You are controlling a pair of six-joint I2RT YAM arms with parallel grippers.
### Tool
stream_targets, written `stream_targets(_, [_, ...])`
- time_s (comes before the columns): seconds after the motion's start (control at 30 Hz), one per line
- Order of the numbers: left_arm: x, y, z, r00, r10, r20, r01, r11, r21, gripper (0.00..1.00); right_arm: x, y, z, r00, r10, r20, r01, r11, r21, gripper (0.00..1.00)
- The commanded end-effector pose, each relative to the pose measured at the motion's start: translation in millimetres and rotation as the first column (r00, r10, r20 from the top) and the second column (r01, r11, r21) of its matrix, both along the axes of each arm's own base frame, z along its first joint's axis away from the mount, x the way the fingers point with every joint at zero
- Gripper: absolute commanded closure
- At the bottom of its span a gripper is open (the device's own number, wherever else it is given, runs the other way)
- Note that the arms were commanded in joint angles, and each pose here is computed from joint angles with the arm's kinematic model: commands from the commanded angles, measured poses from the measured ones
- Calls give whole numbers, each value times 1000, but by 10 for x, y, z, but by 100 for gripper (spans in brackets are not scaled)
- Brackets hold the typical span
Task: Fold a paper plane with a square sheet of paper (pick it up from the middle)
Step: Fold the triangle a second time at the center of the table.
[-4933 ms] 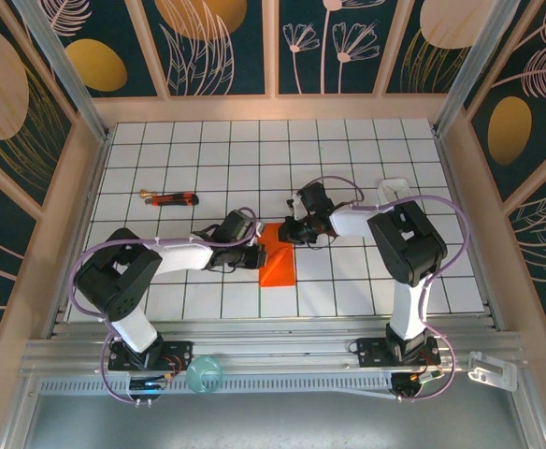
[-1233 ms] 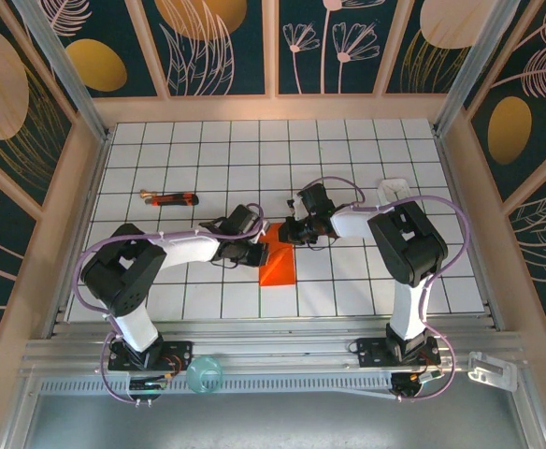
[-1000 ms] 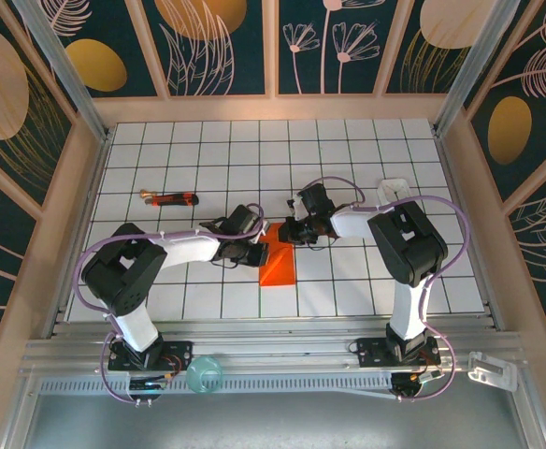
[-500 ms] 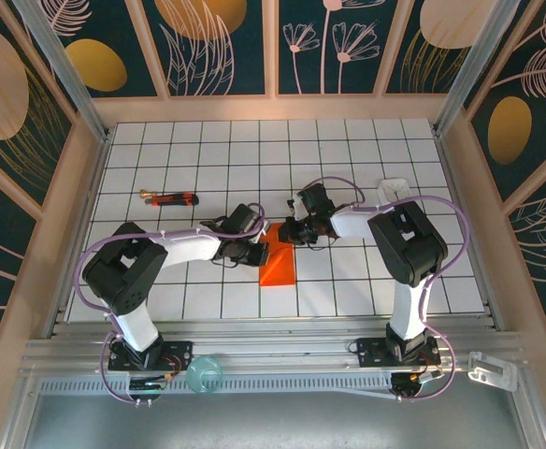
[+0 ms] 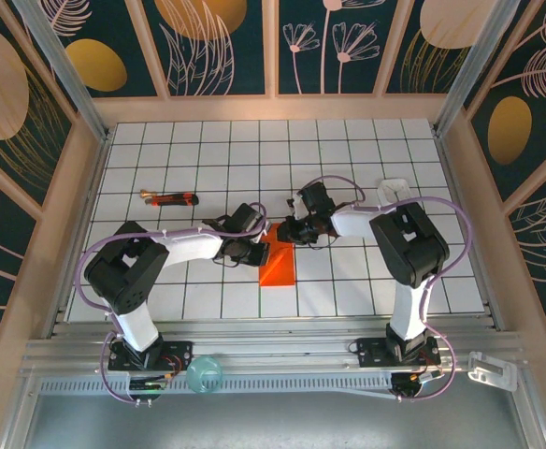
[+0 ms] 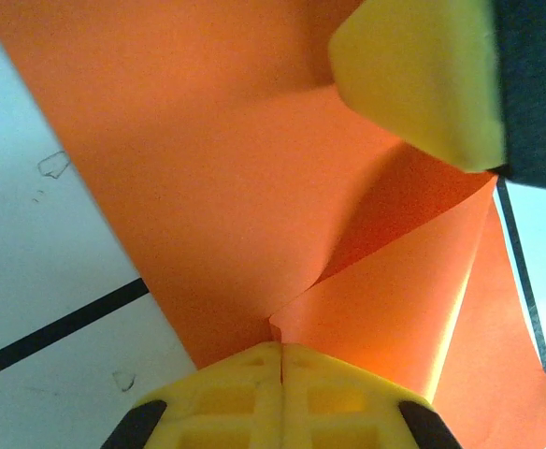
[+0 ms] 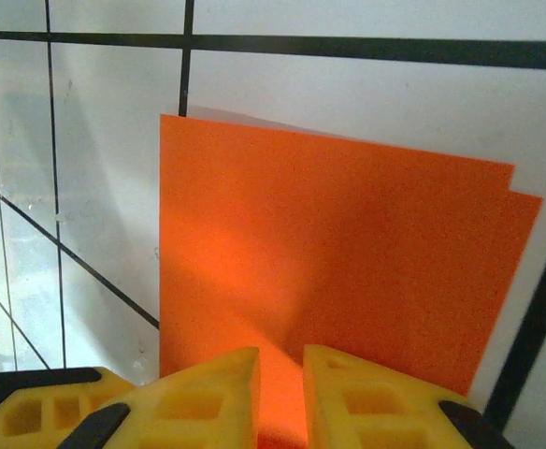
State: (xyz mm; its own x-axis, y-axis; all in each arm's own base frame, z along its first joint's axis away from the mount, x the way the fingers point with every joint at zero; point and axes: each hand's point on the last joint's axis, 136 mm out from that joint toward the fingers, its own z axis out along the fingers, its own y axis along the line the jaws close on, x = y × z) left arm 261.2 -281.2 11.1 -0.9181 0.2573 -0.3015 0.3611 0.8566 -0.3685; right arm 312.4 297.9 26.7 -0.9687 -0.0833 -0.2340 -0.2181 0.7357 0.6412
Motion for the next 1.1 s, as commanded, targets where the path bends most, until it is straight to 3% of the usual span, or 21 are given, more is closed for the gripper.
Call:
stream_targets(0.0, [-267, 354, -433, 994, 9, -107, 11, 982, 188, 100, 124, -118, 357, 998, -41, 37, 39, 998, 52, 79])
stream_targets(0.17, [-302, 369, -462, 993, 14, -118, 10, 981, 193, 100, 29, -263, 573, 994, -105, 45, 101, 991, 86, 79])
stream_targets(0.57, [-341, 338, -512, 990, 29, -139, -5, 986, 167, 100, -1002, 139, 463, 985, -128, -120, 151, 965, 215, 94])
stream_targets(1.07, [-344, 322, -536, 989, 25, -143, -1, 987, 161, 100, -1233, 465, 191, 982, -92, -165, 133, 957, 258, 100])
